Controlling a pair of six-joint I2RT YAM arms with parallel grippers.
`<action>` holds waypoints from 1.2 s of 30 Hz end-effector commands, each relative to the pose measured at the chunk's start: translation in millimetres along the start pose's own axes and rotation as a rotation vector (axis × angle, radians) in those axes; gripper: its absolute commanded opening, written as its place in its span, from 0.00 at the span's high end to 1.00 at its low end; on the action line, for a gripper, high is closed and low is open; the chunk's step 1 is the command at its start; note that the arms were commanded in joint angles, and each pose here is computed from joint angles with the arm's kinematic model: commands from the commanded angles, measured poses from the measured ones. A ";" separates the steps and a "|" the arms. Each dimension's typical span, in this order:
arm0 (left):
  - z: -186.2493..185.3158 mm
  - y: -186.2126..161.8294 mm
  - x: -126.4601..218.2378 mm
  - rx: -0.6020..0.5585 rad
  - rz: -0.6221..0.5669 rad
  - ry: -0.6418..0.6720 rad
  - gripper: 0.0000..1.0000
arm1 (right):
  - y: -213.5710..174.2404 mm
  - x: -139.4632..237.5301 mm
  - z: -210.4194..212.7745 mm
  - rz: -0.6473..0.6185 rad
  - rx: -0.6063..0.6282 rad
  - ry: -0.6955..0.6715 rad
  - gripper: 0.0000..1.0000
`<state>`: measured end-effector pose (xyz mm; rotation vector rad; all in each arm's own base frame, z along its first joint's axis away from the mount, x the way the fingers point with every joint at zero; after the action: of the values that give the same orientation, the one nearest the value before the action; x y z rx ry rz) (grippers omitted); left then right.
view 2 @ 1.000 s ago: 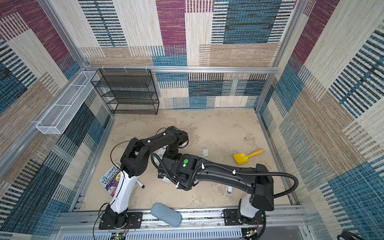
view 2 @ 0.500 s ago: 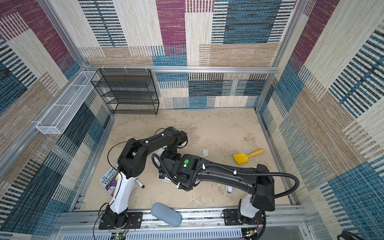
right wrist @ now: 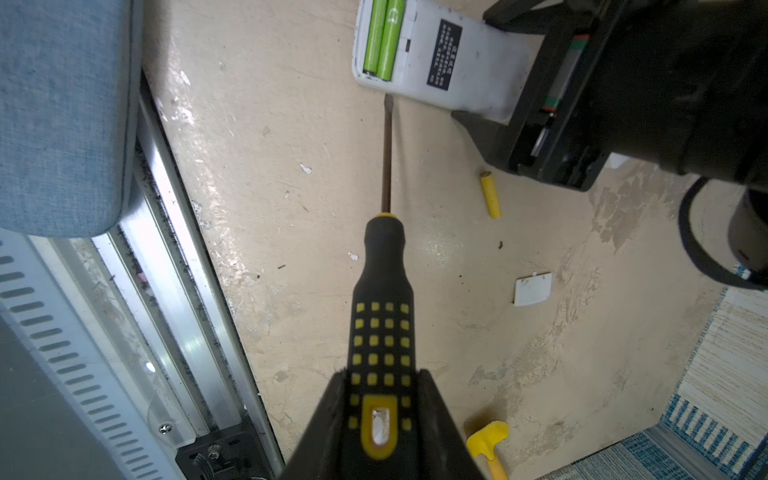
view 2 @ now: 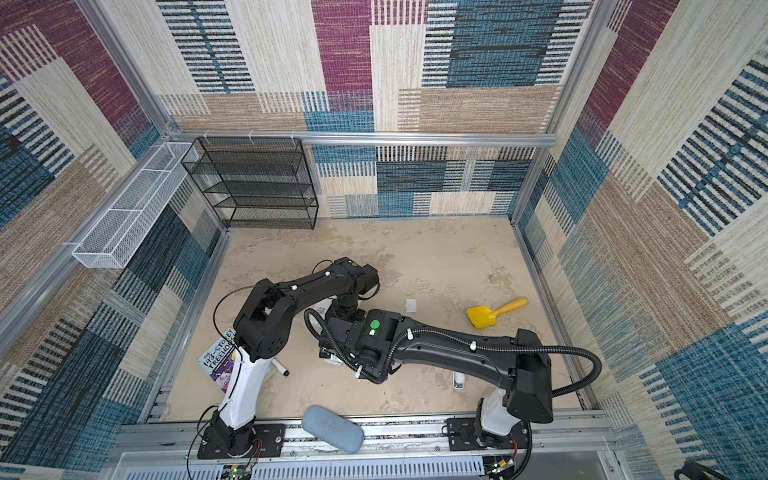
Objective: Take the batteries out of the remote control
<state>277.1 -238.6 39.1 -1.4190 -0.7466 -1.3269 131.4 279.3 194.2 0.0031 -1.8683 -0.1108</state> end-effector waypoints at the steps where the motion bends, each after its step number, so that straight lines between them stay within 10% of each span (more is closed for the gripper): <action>1: 8.4 33.2 -28.0 0.060 -0.116 0.116 0.40 | 6.9 1.3 -3.4 -0.018 -0.001 -0.022 1.00; 36: 19.9 26.4 -27.1 0.056 -0.097 0.312 0.47 | 11.5 -18.4 2.6 0.059 0.036 -0.028 1.00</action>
<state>262.8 -200.7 45.8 -1.2005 -0.4206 -1.4127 130.6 291.3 177.3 -0.0179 -1.8614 -0.0387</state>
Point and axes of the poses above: each gripper's point midway between its finger pads, its own x axis back along the fingers, its own z axis along the line the jaws close on, y = z × x, the point moved 3 cm from there along x, back along the fingers
